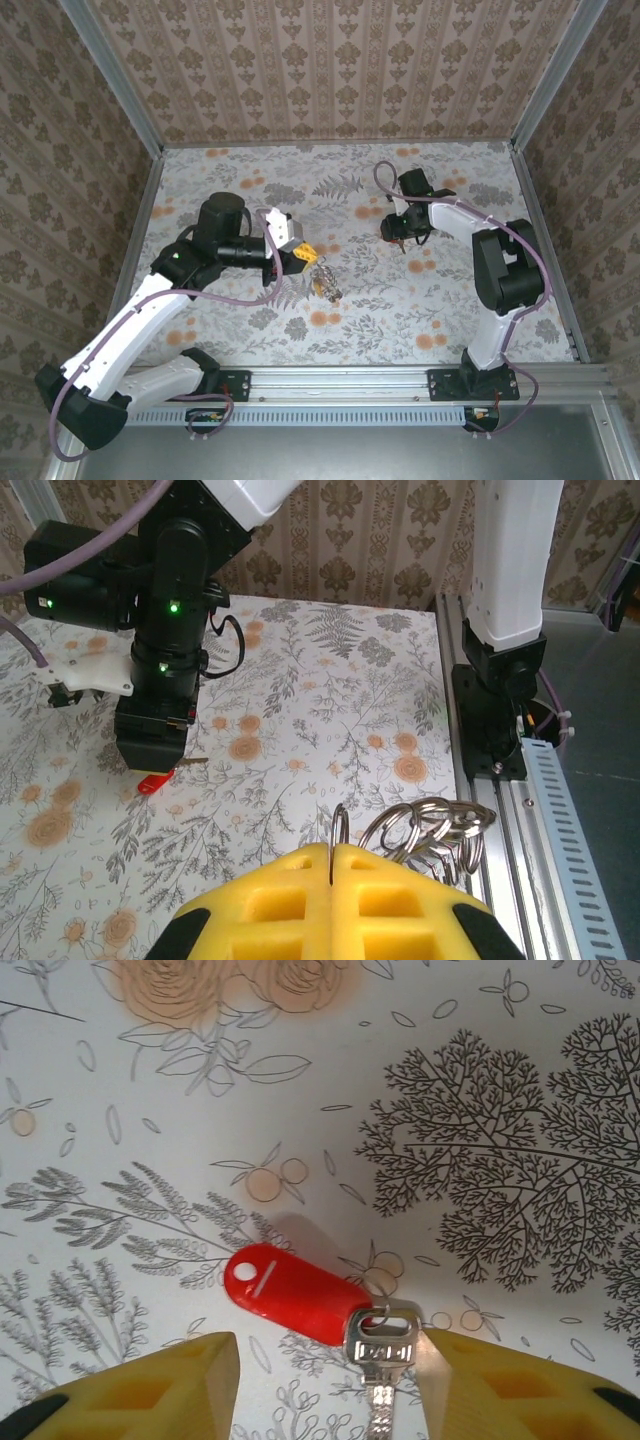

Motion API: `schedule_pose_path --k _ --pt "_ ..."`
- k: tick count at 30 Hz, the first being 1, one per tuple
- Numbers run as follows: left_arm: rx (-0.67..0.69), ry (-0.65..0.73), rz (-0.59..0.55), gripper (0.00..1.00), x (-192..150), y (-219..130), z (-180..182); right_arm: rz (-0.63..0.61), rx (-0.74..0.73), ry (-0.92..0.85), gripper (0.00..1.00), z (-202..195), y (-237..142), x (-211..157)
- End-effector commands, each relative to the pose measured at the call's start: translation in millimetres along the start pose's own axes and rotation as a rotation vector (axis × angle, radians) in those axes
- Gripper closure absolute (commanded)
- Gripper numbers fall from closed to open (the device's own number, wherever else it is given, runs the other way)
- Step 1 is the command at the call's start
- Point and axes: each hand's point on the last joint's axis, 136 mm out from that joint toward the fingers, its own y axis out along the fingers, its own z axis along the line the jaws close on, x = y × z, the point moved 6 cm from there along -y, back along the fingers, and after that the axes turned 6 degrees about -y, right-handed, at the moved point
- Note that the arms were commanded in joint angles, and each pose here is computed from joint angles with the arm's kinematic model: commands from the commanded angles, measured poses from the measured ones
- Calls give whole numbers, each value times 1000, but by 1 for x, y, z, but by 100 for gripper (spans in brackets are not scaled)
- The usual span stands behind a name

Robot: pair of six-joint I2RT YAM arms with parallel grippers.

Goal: Put the keys on the keyring

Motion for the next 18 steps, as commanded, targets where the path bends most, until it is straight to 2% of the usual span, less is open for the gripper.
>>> schedule_pose_path --k 1,4,10,18 --pt "-33 8 -39 100 5 -1 -2 36 -21 10 54 -10 7 3" --pt "-30 10 -42 100 6 -2 -3 13 -20 38 56 -17 4 7" --pt "-36 7 -43 100 6 -2 -2 30 73 90 56 -20 13 13" --pt "-40 16 -53 100 8 -4 -5 115 130 92 58 -17 21 6"
